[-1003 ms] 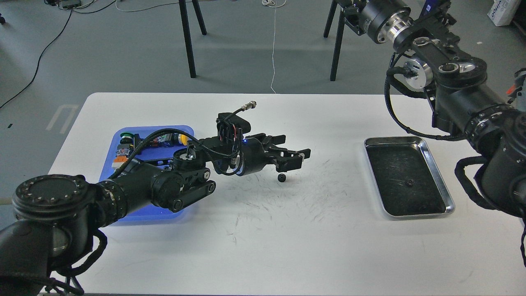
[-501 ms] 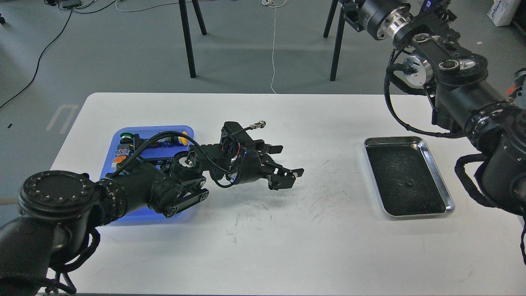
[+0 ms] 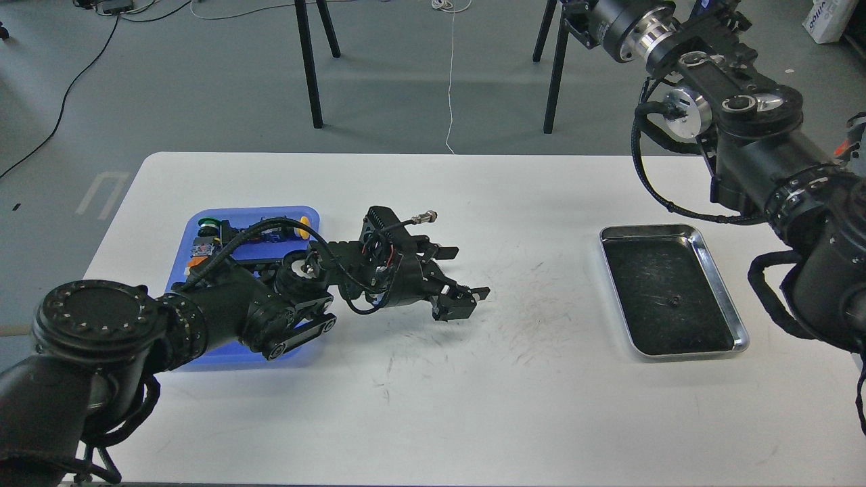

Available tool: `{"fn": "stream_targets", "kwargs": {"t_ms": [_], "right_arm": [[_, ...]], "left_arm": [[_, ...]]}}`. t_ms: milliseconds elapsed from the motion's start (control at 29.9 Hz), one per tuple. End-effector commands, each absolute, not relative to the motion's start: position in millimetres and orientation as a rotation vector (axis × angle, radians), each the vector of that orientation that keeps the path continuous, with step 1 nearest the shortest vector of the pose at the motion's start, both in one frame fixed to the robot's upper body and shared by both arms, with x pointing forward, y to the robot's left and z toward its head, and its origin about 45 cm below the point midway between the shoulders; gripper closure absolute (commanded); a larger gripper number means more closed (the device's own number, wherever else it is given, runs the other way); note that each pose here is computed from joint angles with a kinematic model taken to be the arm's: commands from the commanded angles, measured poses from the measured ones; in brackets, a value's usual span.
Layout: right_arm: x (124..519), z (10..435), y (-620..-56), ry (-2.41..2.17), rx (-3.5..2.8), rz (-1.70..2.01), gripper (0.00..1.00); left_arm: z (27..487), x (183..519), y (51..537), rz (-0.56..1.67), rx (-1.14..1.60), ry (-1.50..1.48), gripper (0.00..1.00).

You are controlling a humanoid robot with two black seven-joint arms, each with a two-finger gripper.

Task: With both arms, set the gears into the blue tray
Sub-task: 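Lower the left gripper over the black gear on the table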

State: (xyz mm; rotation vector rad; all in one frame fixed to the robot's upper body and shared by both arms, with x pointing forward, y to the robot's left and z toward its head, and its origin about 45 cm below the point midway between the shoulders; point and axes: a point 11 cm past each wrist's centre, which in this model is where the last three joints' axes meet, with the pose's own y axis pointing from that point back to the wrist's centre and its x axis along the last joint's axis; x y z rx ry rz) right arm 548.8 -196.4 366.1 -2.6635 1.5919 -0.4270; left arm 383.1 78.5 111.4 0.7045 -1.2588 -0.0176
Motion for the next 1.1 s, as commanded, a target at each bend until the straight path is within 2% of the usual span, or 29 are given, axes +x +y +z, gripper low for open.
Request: {"fn": "stream_targets", "kwargs": {"t_ms": [0, 167, 635, 869, 1070], "right_arm": [[548, 365, -193, 1.583, -2.668, -0.422, 0.02], [548, 364, -187, 1.568, -2.676, -0.418, 0.02], [546, 355, -185, 1.56, -2.693, -0.4, 0.02], [539, 348, -171, 1.454, -2.784, -0.391, 0.02], [526, 354, -174, 1.296, -2.851, -0.347, 0.02]], "left_arm": [[109, 380, 78, -0.021, 0.697, -1.26, 0.1], [107, 377, 78, -0.031, 0.697, -1.259, 0.19], [110, 364, 62, -0.045, 0.632, -1.243, 0.21], [131, 377, 52, 0.088, 0.582, -1.158, 0.2], [131, 377, 53, 0.088, 0.585, -1.157, 0.2]]}}
